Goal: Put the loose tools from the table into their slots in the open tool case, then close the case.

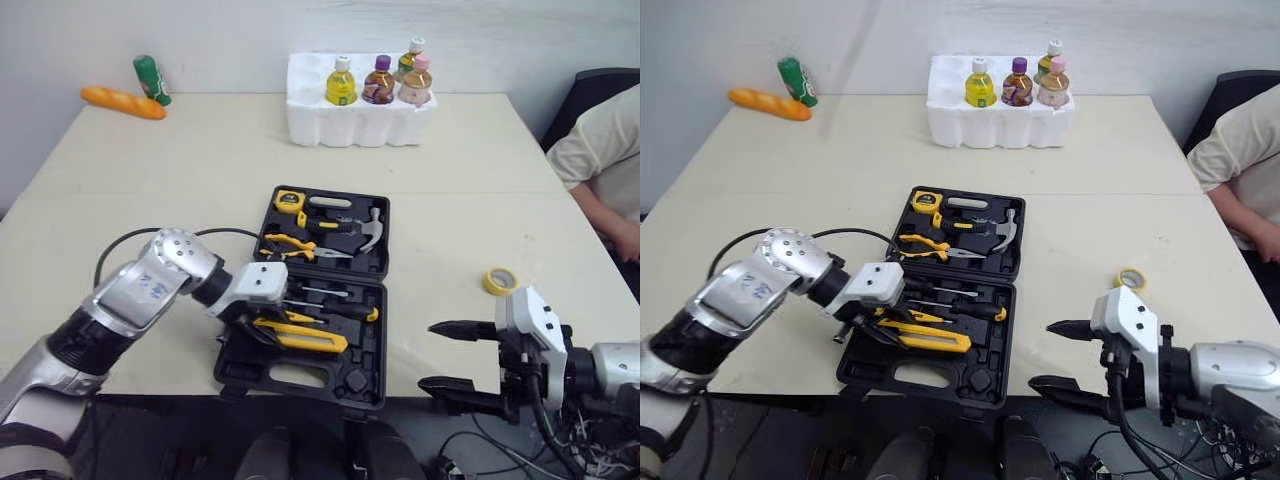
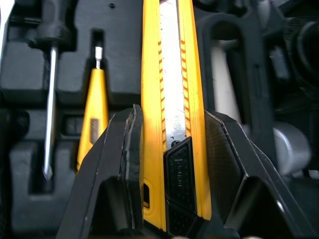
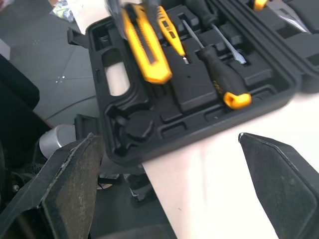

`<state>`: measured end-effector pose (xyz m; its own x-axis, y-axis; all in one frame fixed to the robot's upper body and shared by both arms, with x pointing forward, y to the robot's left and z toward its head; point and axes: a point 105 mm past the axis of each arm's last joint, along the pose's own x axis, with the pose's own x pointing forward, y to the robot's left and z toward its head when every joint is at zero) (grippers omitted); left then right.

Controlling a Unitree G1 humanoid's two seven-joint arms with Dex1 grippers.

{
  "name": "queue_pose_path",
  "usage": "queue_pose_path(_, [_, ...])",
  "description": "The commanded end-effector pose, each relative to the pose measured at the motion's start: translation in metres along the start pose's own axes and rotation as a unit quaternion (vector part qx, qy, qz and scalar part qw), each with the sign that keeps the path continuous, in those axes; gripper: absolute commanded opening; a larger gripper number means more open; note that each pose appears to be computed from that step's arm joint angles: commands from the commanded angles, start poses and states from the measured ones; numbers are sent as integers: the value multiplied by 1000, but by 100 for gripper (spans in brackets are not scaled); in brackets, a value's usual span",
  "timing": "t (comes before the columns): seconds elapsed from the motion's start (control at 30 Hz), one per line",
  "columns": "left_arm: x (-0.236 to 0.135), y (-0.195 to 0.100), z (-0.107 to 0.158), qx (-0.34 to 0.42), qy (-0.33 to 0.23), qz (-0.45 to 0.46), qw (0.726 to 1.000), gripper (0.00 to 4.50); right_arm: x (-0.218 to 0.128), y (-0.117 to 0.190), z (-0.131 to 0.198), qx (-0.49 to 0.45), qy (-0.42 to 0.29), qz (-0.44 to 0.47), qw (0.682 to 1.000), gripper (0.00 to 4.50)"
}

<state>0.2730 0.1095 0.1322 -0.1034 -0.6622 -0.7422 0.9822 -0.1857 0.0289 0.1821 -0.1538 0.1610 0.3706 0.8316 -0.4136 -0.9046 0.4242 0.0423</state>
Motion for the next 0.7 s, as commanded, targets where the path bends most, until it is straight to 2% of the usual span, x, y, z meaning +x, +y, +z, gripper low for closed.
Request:
queue_pose_path(0.03, [0,-1,-3,20,22,-11,999,130,-1,7,6,-16,-12,-6,1000,450])
queue_pose_path(0.2, [9,-15,-12,-2,22,-56,998,130,-4,7,3,-11,-7,-17,1000,450])
queue_pose_path(0.27, [7,-13,-9,-19,1,-53,998,235,-6,7,2,-8,-3,-17,1000,450])
queue_pose_path(0.33, [5,-10,-5,-27,-14,-45,999,321,-7,9,2,-2,-3,-11,1000,450])
queue_pose_path(0.4, [3,-9,-6,-18,-10,-40,999,414,-8,11,3,3,-8,-5,1000,450])
queue_pose_path(0.43, [-2,-11,-4,1,-18,-47,999,447,-8,11,3,4,-9,-4,1000,450])
queue_pose_path(0.57, [-18,-16,11,45,-91,-62,993,447,-11,11,6,6,-14,-2,1000,450])
queue_pose_path(0.7, [-18,-9,9,39,-163,-34,985,447,-11,10,8,10,-17,1,1000,450])
